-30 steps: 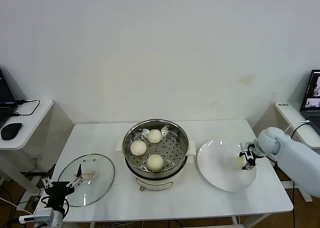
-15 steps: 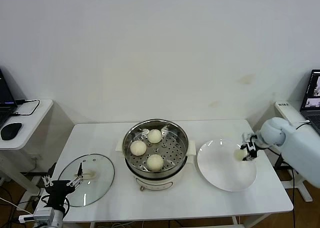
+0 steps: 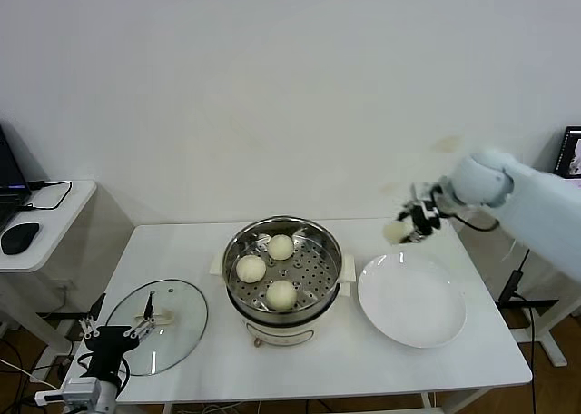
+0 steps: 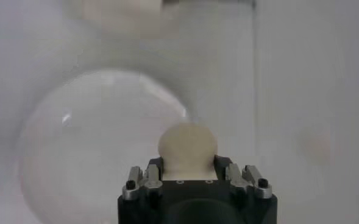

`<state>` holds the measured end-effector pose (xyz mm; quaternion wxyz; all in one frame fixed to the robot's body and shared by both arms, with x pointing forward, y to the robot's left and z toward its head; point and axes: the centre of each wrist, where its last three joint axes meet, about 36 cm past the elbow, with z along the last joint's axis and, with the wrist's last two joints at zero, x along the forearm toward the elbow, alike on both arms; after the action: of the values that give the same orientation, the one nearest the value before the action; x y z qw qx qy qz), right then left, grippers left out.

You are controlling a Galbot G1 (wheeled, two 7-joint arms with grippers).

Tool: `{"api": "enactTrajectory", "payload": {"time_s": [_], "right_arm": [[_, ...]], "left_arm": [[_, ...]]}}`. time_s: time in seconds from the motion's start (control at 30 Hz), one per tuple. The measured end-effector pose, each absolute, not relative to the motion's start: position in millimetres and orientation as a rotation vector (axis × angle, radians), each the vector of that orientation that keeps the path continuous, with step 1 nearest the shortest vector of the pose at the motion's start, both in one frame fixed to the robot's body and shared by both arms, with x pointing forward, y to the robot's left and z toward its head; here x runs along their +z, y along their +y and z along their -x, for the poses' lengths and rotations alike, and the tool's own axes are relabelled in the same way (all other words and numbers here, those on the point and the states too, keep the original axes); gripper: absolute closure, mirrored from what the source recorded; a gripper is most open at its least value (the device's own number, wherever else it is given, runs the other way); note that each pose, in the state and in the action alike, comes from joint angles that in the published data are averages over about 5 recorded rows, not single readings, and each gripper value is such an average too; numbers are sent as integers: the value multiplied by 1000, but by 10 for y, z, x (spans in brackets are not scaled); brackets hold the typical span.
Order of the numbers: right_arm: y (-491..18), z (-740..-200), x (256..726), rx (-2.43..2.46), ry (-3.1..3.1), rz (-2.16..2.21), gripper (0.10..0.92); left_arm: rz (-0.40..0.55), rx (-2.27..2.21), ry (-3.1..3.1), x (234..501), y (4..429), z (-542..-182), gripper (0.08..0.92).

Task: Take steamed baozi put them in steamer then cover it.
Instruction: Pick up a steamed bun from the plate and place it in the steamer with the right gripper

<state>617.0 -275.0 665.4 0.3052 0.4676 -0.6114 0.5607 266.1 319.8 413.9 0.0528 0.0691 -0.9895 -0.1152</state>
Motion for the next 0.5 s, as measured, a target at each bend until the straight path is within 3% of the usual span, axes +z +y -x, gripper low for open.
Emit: {"api": "enactTrajectory", "payload": {"time_s": [0.5], "right_arm": [[-1494,-6098,6610,1383,-1581,-1371,488]], "left_arm": [[-236,-336,-3015,4152,3188,-2641,177]]}}
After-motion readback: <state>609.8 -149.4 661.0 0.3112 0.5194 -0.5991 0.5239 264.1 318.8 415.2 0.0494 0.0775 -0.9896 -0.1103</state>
